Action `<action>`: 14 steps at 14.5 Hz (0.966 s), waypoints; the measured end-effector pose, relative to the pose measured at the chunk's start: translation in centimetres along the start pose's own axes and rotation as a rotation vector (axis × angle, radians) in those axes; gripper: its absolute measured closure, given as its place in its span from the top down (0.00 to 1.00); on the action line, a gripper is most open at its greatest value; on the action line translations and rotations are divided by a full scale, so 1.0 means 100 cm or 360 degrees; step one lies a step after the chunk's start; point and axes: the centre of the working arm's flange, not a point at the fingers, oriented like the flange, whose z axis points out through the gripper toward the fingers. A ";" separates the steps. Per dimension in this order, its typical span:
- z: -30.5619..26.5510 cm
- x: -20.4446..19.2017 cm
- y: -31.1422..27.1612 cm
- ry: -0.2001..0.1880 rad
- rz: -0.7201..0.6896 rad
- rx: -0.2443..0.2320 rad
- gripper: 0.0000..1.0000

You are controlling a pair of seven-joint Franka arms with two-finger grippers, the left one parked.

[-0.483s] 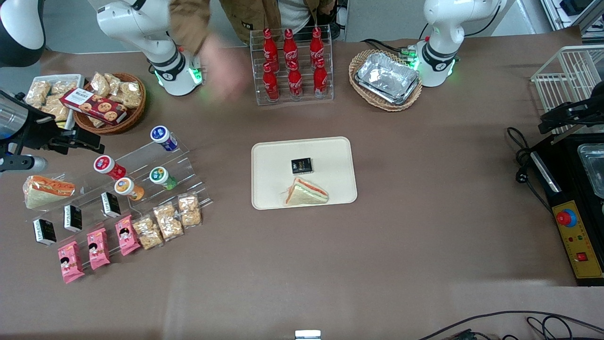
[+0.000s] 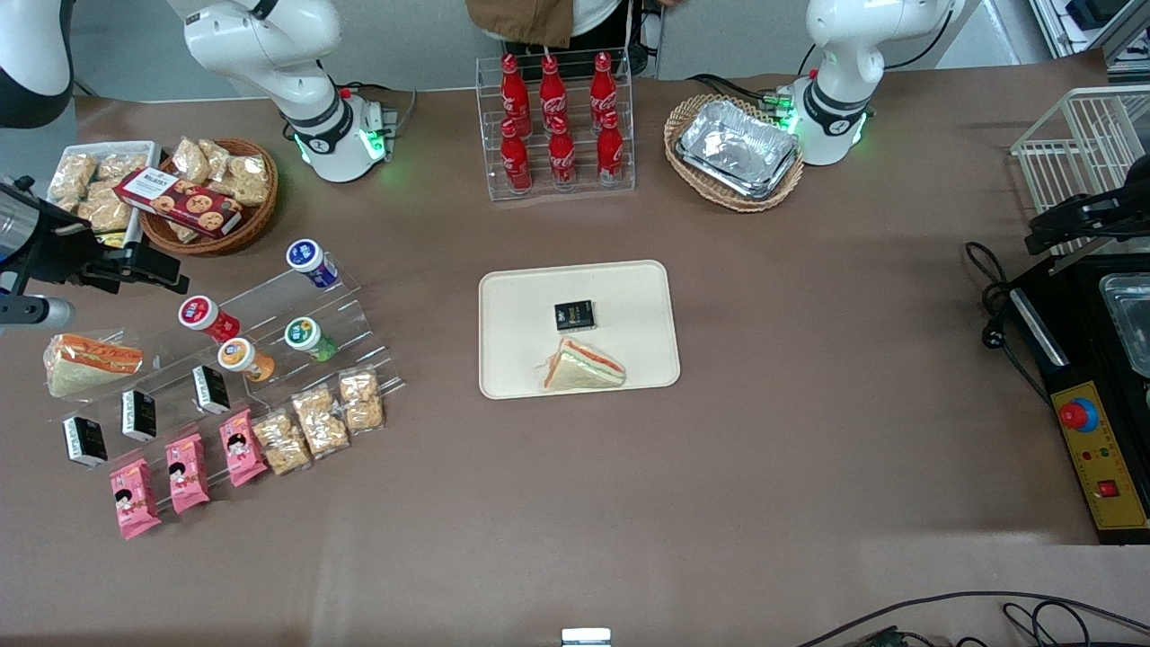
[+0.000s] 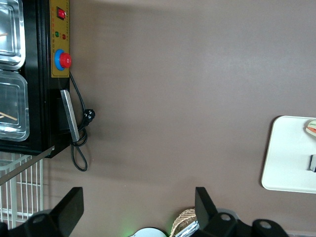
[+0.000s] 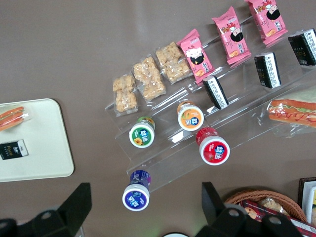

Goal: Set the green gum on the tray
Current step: 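Move the right gripper toward the acrylic stand of small bottles, then lower the open right gripper over the green-labelled bottle on the stand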

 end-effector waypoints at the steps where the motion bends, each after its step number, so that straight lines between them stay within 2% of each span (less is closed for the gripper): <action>1: -0.001 -0.003 0.000 -0.0019 -0.0001 0.0000 1.00; 3: -0.002 -0.014 0.001 -0.0094 -0.0007 0.0002 1.00; 5: 0.000 -0.026 0.004 -0.0102 -0.0014 0.0016 1.00; 10: 0.053 -0.063 0.004 -0.0009 -0.0056 0.0070 1.00; 14: 0.120 -0.072 -0.015 0.0072 -0.0091 0.0059 1.00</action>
